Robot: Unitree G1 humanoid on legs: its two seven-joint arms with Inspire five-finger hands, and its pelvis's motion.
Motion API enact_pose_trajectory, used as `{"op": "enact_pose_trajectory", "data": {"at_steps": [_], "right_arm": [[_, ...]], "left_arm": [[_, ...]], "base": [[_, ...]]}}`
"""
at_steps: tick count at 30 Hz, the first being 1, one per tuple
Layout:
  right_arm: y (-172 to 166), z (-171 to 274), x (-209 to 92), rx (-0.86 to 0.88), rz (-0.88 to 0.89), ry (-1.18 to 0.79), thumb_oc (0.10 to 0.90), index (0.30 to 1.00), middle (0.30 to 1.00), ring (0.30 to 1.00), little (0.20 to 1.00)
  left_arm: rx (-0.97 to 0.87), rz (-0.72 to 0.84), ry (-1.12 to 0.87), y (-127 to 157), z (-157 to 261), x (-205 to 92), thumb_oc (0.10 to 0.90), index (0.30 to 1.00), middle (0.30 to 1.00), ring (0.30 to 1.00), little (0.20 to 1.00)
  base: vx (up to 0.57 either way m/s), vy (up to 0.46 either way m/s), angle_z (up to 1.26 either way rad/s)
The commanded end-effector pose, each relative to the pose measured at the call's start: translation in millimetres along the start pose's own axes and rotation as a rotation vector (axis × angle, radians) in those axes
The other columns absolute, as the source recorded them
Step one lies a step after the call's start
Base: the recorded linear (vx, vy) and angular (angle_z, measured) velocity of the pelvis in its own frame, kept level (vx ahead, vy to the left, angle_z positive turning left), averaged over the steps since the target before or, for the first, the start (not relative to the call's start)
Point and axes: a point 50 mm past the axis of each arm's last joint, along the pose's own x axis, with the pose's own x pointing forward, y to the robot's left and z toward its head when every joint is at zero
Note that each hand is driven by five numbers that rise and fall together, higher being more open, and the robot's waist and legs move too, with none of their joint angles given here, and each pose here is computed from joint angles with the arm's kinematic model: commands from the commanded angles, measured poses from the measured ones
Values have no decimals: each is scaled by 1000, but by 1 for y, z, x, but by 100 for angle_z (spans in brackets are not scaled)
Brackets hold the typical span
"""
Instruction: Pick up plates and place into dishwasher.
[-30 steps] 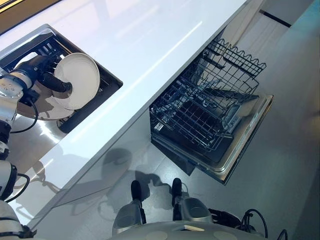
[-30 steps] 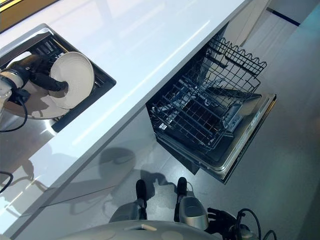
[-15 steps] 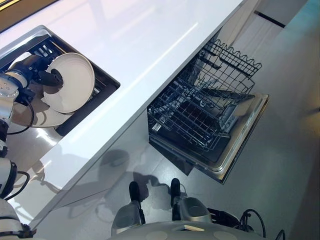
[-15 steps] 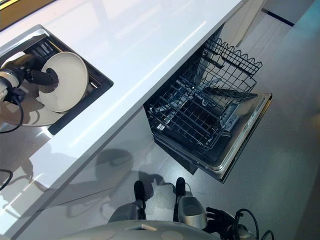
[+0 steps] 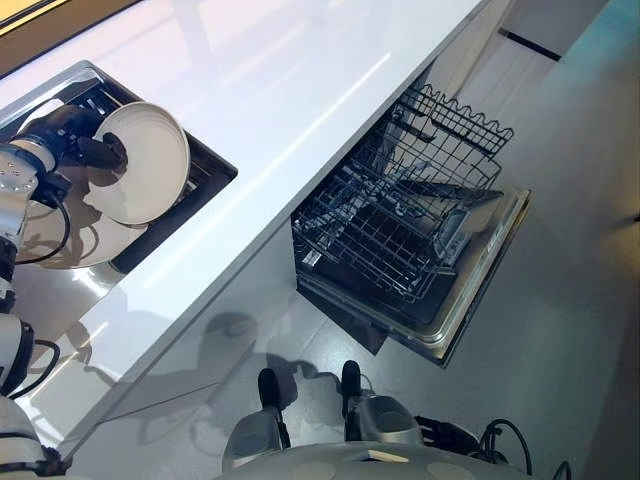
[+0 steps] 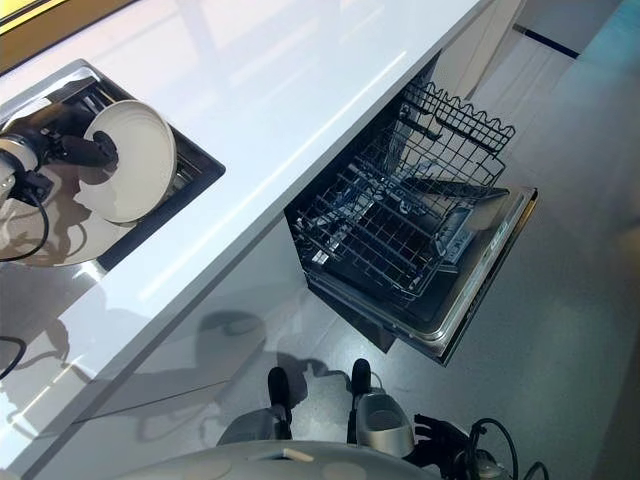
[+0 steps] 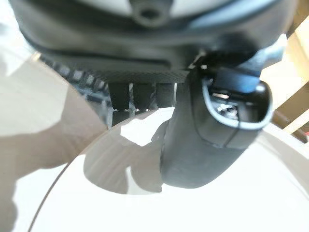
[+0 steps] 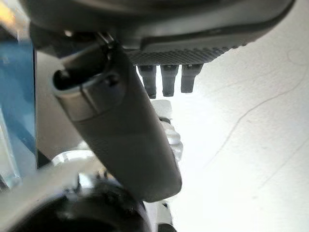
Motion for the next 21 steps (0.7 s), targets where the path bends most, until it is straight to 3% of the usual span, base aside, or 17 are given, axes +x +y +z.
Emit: {"op": "enact_pose_trajectory", "data": {"at_steps": [1, 4, 12, 16, 21], "right_arm": [[-51, 72, -12, 210, -205, -357, 800, 900, 900, 900, 900], [-69, 102, -24, 180, -376, -494, 800, 900, 900, 900, 900], [-90, 176, -69, 287, -544, -841, 800, 900, 900, 900, 900], [-95, 205, -92, 313, -525, -979, 800, 900, 900, 900, 900], [-89, 258, -150, 227, -498, -1274, 800, 900, 900, 900, 900]], "left_arm": [[-68, 278, -241, 63, 55, -17, 100, 300, 300, 300, 200], [-54, 333, -289, 66, 67, -20, 100, 300, 300, 300, 200], [-28, 478, -405, 71, 88, -29, 100, 300, 300, 300, 200], [-19, 533, -441, 71, 90, -32, 100, 300, 300, 300, 200], [-36, 634, -533, 68, 93, -41, 100, 300, 300, 300, 200]], "base": [[-21, -32, -3], [-25, -27, -4], [-9, -5, -3], [0, 0, 0], [-9, 0, -4]]}}
